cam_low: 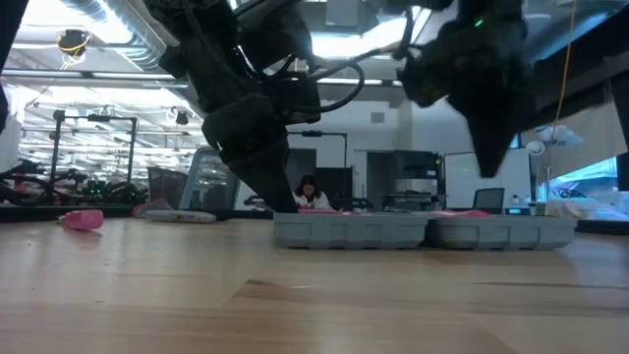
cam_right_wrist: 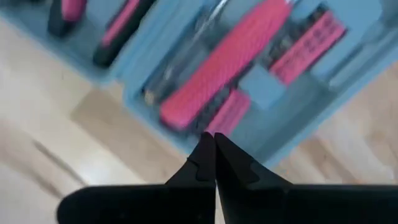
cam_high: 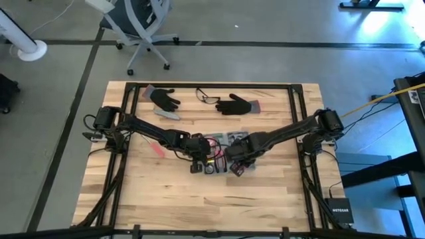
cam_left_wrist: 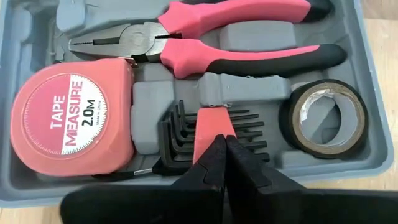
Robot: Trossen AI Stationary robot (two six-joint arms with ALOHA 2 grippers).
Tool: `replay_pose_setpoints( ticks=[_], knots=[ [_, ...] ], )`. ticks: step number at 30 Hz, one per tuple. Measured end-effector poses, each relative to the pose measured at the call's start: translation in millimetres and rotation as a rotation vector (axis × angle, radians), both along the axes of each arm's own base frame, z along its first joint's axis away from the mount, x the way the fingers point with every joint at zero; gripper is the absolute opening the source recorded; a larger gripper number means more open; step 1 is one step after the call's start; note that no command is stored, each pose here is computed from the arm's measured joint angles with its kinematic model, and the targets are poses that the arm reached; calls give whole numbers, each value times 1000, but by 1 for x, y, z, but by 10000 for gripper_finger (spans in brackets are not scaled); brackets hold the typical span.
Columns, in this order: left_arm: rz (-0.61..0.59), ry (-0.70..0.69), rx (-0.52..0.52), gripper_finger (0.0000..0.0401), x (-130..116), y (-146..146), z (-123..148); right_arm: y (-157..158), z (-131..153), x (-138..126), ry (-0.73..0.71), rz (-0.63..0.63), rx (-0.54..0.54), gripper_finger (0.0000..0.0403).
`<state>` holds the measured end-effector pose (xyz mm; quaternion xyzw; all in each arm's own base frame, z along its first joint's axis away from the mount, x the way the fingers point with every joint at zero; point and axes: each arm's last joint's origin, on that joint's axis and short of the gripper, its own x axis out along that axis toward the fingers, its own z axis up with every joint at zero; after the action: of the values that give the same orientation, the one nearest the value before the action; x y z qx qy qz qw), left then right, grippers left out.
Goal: Prefit tool cases
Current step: Put the orange multi bit set into the gray prefit tool case
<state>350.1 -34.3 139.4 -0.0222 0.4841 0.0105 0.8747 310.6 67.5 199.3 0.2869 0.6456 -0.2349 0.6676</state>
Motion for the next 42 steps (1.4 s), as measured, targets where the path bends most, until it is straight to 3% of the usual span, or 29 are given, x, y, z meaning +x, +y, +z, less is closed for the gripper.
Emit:
replay_pose_setpoints(
  ticks=[5,13,17,22,26,31,42],
  knots=[
    [24,1,-17,0,0,0,0,-23,-30,-6,22,-69,-8,0],
    [33,14,-15,0,-1,0,-1,-20,-71,-19,-22,-140,150,0],
    [59,-9,2,0,1,4,0,-25,-65,-23,-3,-118,156,0],
    [91,-7,12,0,1,13,-1,-33,-26,-23,-57,-174,51,0],
    [110,-11,11,0,2,17,0,-19,-3,-14,-111,-149,48,0],
    [110,-10,9,0,2,17,0,-9,-12,-9,-92,-179,7,0],
    [107,-6,4,0,1,16,-1,-3,-73,-2,75,-145,-13,0]
  ],
)
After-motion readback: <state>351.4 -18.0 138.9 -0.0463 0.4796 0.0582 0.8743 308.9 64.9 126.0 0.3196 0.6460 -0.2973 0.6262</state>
